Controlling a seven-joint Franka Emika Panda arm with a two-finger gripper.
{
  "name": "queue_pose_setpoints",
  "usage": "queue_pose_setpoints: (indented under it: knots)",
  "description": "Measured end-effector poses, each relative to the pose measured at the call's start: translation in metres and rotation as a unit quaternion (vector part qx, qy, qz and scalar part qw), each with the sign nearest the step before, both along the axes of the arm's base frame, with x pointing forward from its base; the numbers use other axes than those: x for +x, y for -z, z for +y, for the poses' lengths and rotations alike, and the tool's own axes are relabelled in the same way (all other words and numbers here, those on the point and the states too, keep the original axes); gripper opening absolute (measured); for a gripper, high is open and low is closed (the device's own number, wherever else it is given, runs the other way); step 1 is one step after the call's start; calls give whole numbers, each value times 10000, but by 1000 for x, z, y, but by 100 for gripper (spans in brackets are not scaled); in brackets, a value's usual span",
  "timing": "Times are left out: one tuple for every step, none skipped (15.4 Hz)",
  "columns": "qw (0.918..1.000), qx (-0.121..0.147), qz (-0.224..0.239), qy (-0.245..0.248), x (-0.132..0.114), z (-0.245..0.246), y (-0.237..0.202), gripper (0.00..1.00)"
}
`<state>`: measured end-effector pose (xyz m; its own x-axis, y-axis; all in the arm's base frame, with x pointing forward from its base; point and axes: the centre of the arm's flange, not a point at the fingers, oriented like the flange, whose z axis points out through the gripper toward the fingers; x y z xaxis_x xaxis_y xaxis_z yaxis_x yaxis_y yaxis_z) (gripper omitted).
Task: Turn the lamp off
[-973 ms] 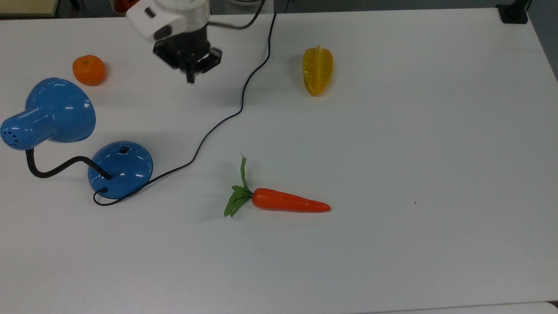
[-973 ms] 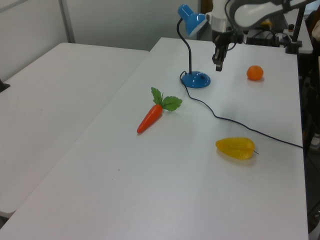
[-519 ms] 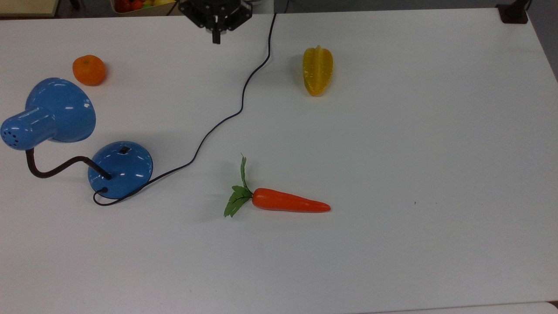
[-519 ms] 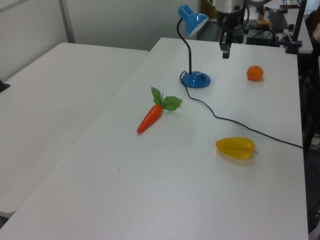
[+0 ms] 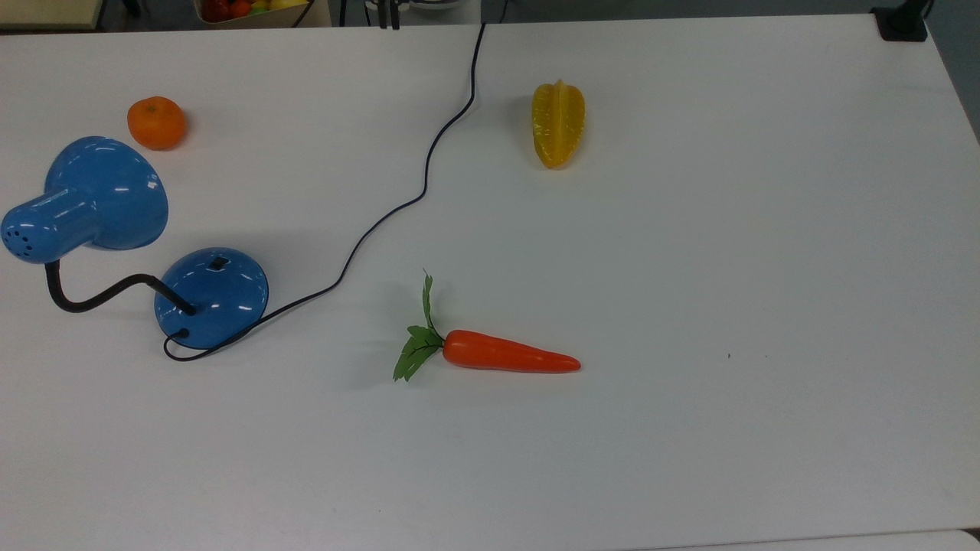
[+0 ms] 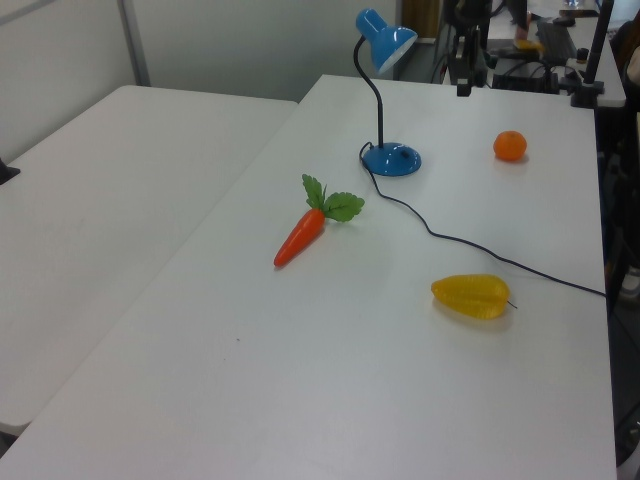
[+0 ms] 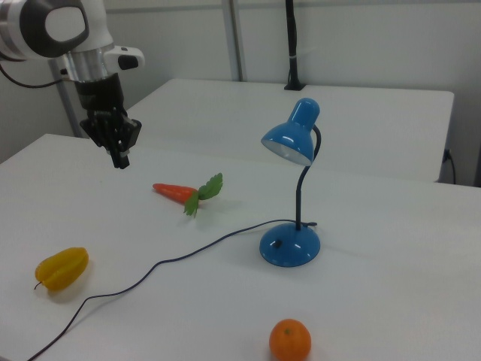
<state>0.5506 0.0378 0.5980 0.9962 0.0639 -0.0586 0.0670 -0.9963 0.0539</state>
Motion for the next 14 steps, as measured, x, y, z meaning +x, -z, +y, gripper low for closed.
queue_pose_setpoints:
  knots:
    - [10000,7,13,-3,-1,-4,-3,22]
    - [10000,9,11,4,-1,-8,-5,29]
    - [10000,11,5,8,-2,-10,-7,39]
    - [10000,13,-2,0,-3,-11,-9,49]
    - [10000,15,-16,-5,-3,-12,-10,60]
    - [10000,13,-31,-3,-4,-13,-12,70]
    - [10000,3,-45,1,-5,-14,-14,81]
    - [10000,-16,-55,6,-5,-16,-15,91]
    - [10000,-43,-64,10,-5,-17,-15,100]
    - [10000,-50,-66,12,-6,-18,-16,100]
    - [10000,-52,-67,12,-6,-18,-16,100]
    - [10000,-53,-67,12,-6,-18,-16,100]
    - [10000,-53,-67,11,-6,-18,-16,100]
    - [10000,-53,-67,12,-6,-18,-16,100]
